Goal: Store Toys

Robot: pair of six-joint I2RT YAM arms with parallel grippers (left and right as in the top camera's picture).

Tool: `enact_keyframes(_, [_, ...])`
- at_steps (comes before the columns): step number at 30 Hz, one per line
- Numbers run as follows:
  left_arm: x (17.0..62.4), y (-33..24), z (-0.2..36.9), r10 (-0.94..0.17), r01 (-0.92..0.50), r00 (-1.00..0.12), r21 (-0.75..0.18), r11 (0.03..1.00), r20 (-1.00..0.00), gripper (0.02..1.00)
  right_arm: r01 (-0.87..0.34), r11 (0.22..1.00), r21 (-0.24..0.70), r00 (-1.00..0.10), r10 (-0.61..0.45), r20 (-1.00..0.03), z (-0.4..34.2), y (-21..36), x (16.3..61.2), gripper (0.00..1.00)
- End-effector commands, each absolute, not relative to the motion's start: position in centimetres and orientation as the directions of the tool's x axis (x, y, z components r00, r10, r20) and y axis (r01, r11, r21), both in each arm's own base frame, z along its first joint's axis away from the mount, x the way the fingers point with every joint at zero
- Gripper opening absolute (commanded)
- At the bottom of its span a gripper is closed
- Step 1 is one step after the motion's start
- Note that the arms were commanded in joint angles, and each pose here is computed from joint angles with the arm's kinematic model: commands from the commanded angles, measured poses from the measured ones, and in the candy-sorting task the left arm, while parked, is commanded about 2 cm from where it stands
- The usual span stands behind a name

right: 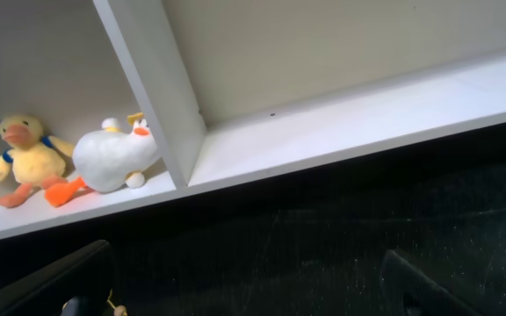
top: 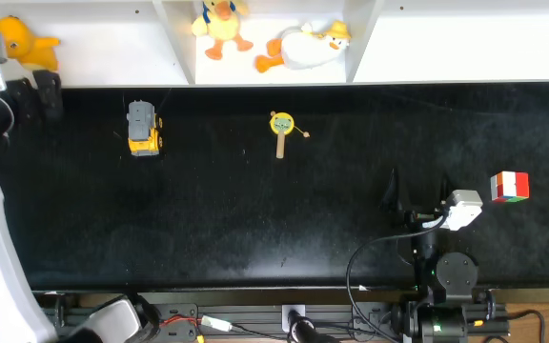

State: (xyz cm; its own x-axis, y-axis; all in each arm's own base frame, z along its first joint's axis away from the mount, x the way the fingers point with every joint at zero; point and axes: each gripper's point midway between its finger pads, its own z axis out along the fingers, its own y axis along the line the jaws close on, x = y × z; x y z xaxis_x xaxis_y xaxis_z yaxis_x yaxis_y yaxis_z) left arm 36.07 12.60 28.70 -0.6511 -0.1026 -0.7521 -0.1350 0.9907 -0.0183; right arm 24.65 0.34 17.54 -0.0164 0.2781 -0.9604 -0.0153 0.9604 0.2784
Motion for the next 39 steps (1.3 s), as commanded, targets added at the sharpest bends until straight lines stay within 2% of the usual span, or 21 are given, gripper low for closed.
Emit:
enact_keyframes(1, [34.6, 9.2, 30.1, -0.023, -0.036, -0.66, 0.002, 0.999, -0.751, 0.998, -0.017, 0.961, 0.276, -0.018, 0.275, -0.961, 17.2, 0.4, 24.7, 0.996])
enact_keyframes(6, [34.2, 5.6, 27.5, 0.024, 0.051, -0.711, -0.017, 0.999, -0.703, 0.998, -0.017, 0.961, 0.276, -0.018, 0.275, -0.961, 17.2, 0.4, 24.7, 0.996])
enact_keyframes(7, [34.2, 4.5, 26.1, 0.035, 0.071, -0.732, -0.026, 0.997, -0.681, 0.998, -0.017, 0.961, 0.276, -0.018, 0.275, -0.961, 17.2, 0.4, 24.7, 0.996])
enact_keyframes(16, [33.2, 2.4, 19.2, -0.007, 0.05, -0.814, -0.081, 0.995, -0.581, 0.998, -0.017, 0.961, 0.276, -0.018, 0.275, -0.961, 17.2, 0.4, 24.7, 0.993])
enact_keyframes(19, [32.9, 3.0, 17.0, -0.057, -0.023, -0.829, -0.068, 0.997, -0.556, 0.996, -0.017, 0.961, 0.276, -0.018, 0.276, -0.961, 17.2, 0.4, 24.7, 0.998])
enact_keyframes(31, [32.3, 2.8, 10.8, -0.08, -0.047, -0.851, -0.077, 0.996, -0.519, 0.998, -0.017, 0.961, 0.276, -0.018, 0.275, -0.961, 17.2, 0.4, 24.7, 0.993])
enact_keyframes(39, [34.3, 2.0, 8.3, -0.048, -0.011, -0.858, -0.074, 0.997, -0.512, 0.998, -0.017, 0.961, 0.276, -0.018, 0.275, -0.961, 17.2, 0.4, 24.7, 0.993])
